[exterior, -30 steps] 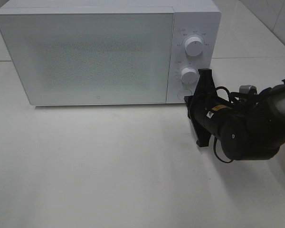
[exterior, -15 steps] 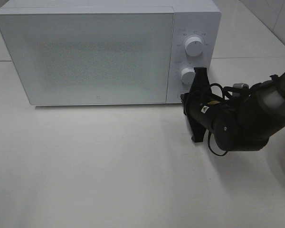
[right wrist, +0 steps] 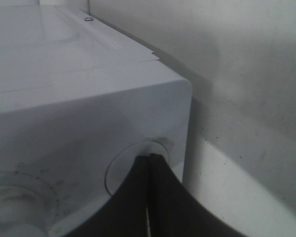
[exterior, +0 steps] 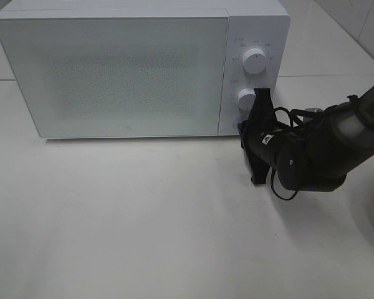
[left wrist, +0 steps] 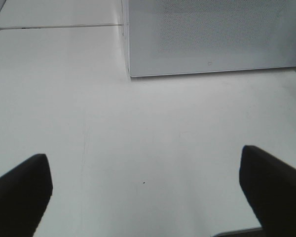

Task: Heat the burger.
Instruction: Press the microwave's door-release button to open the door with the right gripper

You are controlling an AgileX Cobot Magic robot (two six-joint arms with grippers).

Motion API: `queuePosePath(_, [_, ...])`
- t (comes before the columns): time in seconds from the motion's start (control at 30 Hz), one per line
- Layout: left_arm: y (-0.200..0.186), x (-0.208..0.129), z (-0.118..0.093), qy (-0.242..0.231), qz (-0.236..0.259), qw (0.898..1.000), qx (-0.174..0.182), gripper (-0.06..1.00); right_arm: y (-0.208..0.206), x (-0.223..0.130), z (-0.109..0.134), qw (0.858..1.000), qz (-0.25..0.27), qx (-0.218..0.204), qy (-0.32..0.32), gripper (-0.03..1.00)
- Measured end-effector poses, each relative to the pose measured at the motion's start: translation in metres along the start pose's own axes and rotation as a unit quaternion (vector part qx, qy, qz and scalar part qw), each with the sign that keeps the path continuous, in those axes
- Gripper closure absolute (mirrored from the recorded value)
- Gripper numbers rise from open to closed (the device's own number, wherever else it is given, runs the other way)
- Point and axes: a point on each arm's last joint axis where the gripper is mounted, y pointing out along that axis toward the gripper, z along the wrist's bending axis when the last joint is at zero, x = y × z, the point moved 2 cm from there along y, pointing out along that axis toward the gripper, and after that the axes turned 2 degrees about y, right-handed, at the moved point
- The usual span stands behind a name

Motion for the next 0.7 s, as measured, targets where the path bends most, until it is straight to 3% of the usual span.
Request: queuePosePath(0.7, [0.0000,0.0000,0.0000,0.000,0.000,1.000,0.000,-0.03,0.0067,-0.0031,0.0046,1.000,-0.008,0.020,0.003,0.96])
